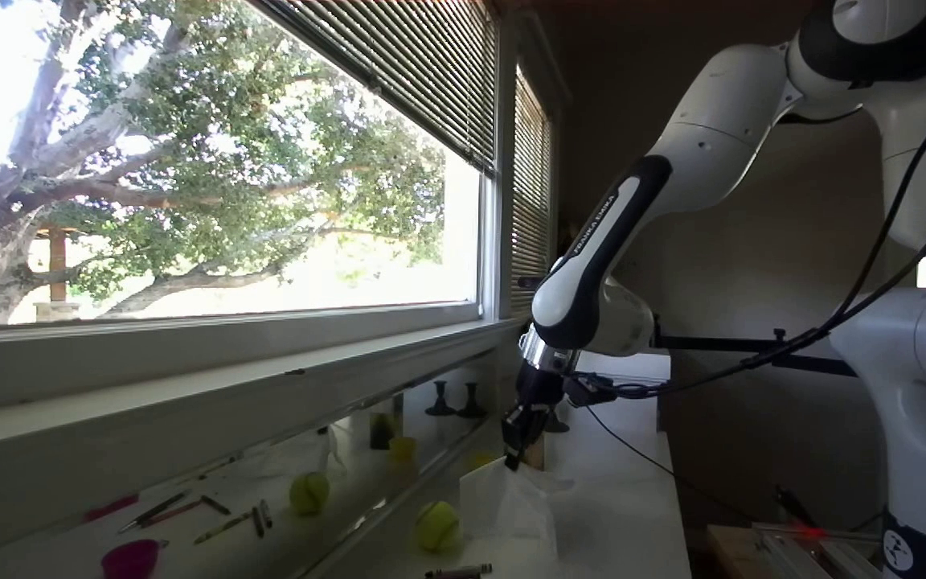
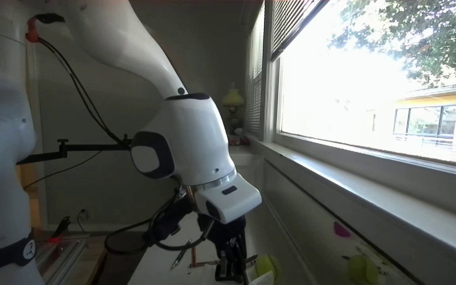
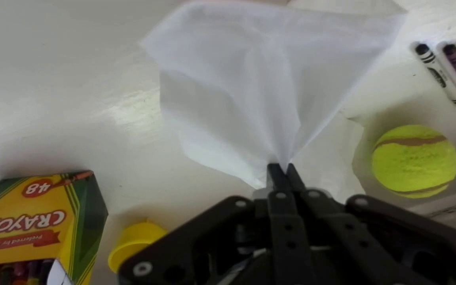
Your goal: Use the tissue to wipe the window
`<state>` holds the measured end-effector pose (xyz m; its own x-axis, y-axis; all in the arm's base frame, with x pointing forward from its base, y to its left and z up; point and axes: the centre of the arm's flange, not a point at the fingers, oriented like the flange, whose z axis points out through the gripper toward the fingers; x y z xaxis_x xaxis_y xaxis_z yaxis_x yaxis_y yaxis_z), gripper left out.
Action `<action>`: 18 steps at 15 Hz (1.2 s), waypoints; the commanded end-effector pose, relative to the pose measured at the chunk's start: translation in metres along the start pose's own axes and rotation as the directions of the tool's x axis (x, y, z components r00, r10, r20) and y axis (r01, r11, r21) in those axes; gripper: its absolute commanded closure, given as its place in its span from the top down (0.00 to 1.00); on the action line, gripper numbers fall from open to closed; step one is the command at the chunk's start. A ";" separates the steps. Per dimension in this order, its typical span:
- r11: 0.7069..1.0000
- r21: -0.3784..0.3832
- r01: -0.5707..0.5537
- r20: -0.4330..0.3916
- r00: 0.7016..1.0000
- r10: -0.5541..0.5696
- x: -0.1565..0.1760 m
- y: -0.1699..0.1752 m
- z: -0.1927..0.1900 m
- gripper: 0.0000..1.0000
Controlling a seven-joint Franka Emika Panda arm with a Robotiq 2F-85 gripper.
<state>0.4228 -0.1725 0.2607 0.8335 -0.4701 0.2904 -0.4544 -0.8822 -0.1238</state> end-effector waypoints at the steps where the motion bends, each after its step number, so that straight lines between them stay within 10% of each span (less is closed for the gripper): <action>1: 1.000 -0.008 0.016 -0.004 1.000 -0.016 0.010 0.005 0.043 0.00; 7: 0.997 0.019 0.074 -0.004 0.997 -0.074 0.013 -0.003 0.071 0.02; 8: 0.996 0.020 0.088 -0.007 0.996 -0.088 0.015 -0.004 0.073 0.27; 18: 0.979 0.017 0.202 -0.046 0.979 -0.201 0.036 -0.041 0.008 0.83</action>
<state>0.4766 -0.1672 0.2349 0.8893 -0.3080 0.3380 -0.2951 -0.9512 -0.0903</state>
